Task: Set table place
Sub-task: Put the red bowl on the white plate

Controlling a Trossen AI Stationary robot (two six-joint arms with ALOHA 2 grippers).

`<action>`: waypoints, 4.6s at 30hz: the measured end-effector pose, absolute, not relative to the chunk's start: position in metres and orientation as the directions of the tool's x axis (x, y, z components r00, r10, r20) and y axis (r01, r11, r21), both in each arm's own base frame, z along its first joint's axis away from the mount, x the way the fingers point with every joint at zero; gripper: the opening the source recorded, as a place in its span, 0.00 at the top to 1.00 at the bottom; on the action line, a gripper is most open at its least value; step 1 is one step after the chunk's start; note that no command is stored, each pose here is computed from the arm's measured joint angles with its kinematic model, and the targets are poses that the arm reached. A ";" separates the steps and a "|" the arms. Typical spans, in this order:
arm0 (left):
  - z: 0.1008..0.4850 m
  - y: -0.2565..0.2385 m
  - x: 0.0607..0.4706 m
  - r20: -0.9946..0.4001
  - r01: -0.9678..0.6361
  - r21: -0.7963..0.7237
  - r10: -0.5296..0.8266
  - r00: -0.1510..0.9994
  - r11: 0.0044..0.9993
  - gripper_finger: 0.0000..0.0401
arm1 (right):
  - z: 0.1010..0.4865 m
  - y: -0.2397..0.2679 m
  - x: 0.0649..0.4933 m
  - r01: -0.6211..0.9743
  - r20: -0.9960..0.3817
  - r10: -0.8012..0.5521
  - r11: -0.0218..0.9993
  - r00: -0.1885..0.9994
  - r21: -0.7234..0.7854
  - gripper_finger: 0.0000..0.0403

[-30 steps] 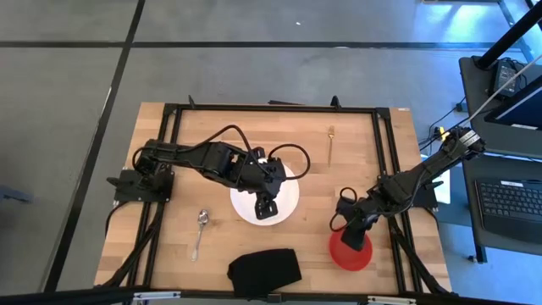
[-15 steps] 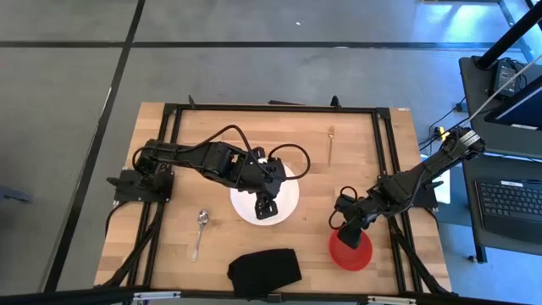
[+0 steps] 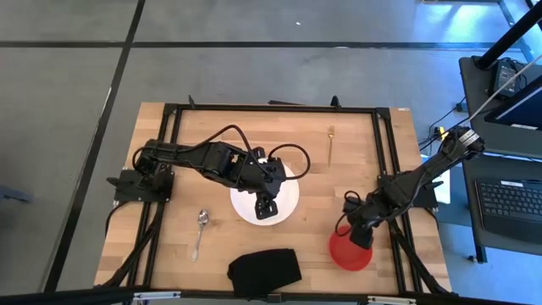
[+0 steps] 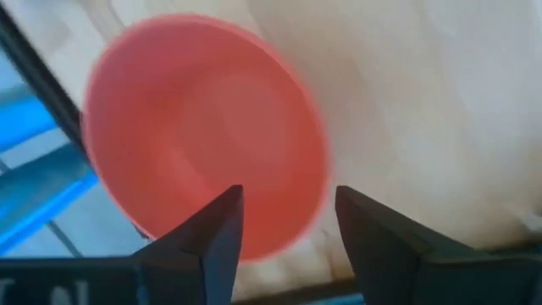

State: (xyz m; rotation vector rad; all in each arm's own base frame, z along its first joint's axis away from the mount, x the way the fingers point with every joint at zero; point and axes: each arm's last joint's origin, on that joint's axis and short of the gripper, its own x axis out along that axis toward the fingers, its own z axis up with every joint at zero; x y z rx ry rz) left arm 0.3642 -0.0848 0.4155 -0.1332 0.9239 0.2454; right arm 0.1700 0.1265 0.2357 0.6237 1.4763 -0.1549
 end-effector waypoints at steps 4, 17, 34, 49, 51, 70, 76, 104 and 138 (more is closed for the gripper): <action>0.416 -0.085 0.364 -0.802 -0.266 -0.009 0.152 0.578 0.964 0.70 | 0.221 0.127 0.171 0.470 -0.955 0.262 0.831 0.139 0.297 0.55; 0.420 -0.084 0.371 -0.752 -0.257 -0.029 0.148 0.642 0.966 0.70 | 0.183 0.125 0.166 0.518 -0.959 0.272 0.811 0.078 0.272 0.63; 0.422 -0.079 0.374 -0.743 -0.313 -0.101 0.138 0.655 0.945 0.70 | 0.205 0.128 0.174 0.511 -0.960 0.241 0.813 0.141 0.280 0.98; 0.419 -0.061 0.355 -0.850 -0.319 -0.063 0.116 0.514 0.946 0.70 | 0.367 0.100 0.196 0.428 -0.885 0.071 0.856 0.460 0.291 0.98; 0.426 -0.053 0.344 -0.854 -0.368 -0.059 0.144 0.501 0.928 0.70 | 0.374 0.093 0.199 0.423 -0.874 0.063 0.857 0.482 0.295 0.98; 0.465 -0.024 0.293 -0.825 -0.339 -0.077 0.131 0.550 0.938 0.70 | 0.291 0.007 0.329 0.474 -0.924 0.040 0.849 0.380 0.232 0.98; 0.469 -0.024 0.287 -0.823 -0.259 -0.059 0.100 0.559 0.964 0.70 | 0.269 -0.024 0.352 0.502 -0.912 0.066 0.817 0.404 0.282 0.98; 0.488 0.031 0.255 -0.776 -0.480 -0.079 0.248 0.580 0.874 0.70 | 0.248 -0.037 0.441 0.509 -0.974 0.124 0.836 0.189 0.205 0.98; 0.470 0.033 0.173 -0.805 -0.611 -0.169 0.249 0.538 0.774 0.91 | 0.199 -0.038 0.457 0.518 -0.982 0.147 0.835 0.119 0.188 0.98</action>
